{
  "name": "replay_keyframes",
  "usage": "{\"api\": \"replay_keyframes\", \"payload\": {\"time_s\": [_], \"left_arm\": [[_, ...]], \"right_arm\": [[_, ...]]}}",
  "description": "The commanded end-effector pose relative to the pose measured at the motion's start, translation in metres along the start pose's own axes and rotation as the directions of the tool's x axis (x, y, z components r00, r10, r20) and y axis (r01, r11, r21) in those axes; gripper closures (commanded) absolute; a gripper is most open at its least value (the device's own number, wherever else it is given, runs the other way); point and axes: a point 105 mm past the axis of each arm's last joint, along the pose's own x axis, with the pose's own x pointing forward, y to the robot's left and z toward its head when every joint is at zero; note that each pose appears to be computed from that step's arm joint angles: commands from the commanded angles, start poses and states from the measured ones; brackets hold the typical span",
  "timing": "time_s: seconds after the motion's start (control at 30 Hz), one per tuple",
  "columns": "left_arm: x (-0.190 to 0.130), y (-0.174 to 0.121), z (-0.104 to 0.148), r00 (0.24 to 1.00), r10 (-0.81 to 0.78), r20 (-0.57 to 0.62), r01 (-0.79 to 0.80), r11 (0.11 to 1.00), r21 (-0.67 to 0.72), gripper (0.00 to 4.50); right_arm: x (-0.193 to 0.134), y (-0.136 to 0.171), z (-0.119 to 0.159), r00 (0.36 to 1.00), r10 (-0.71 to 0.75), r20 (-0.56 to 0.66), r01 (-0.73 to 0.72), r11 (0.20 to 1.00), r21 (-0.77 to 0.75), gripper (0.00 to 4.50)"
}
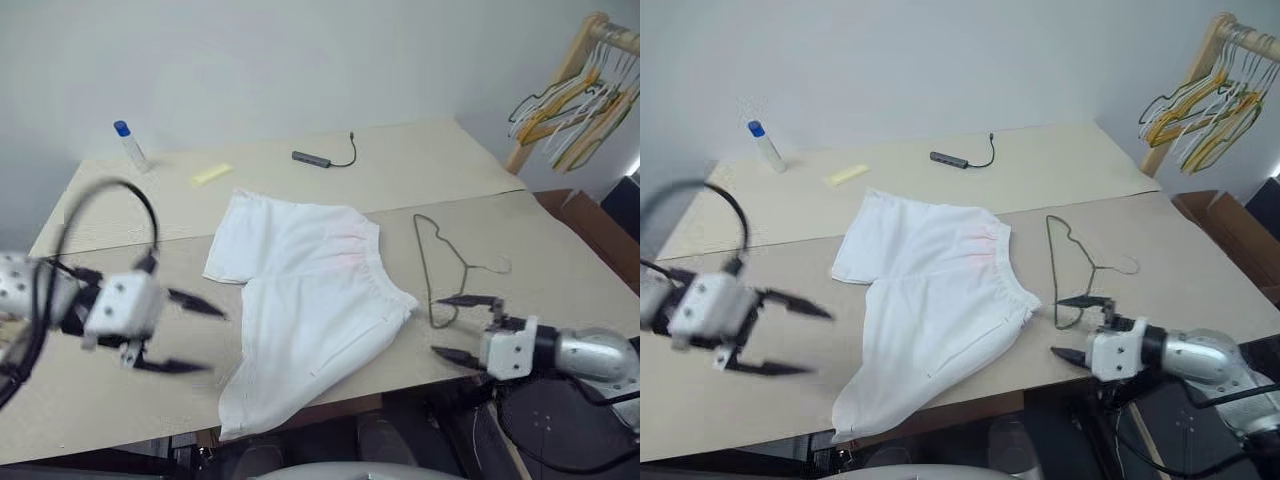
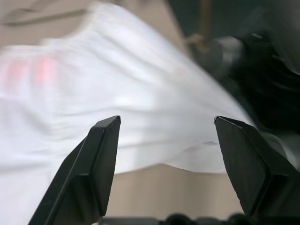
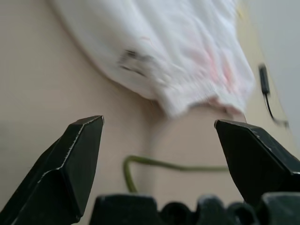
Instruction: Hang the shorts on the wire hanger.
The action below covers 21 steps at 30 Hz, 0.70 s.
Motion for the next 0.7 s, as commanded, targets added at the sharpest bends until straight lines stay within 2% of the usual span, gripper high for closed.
{"api": "replay_keyframes", "payload": {"time_s": [0.03,0.13,0.2,0.3,0.5,0.63,0.7], "left_arm": [[-0.001,0.028,0.021,0.973,0.162,0.162,-0.142,0.981,-0.128,1.02],[0.01,0.028,0.031,0.962,0.14,0.233,-0.097,0.978,-0.186,1.02],[0.022,0.019,0.031,0.968,0.073,0.238,-0.029,0.983,-0.18,1.02],[0.034,0.011,0.027,0.971,0.0,0.237,0.041,0.985,-0.166,1.02],[0.045,0.013,0.022,0.967,-0.004,0.256,0.048,0.985,-0.166,1.02],[0.043,0.013,0.019,0.968,0.027,0.249,0.014,0.987,-0.161,1.02],[0.043,0.013,0.019,0.967,0.047,0.251,-0.006,0.987,-0.162,1.02]], "right_arm": [[-0.009,-0.027,-0.01,0.977,-0.147,-0.152,0.178,0.959,0.219,0.03],[-0.005,-0.021,-0.03,0.936,-0.109,-0.335,0.229,0.91,0.345,0.03],[0.0,-0.019,-0.041,0.901,-0.08,-0.427,0.288,0.845,0.45,0.03],[0.014,-0.017,-0.046,0.883,-0.024,-0.468,0.324,0.752,0.574,0.03],[0.036,-0.019,-0.051,0.871,0.044,-0.489,0.345,0.653,0.674,0.03],[0.028,-0.007,-0.068,0.785,0.12,-0.608,0.408,0.639,0.652,0.84],[0.024,-0.009,-0.068,0.784,0.105,-0.612,0.427,0.625,0.654,1.57]]}}
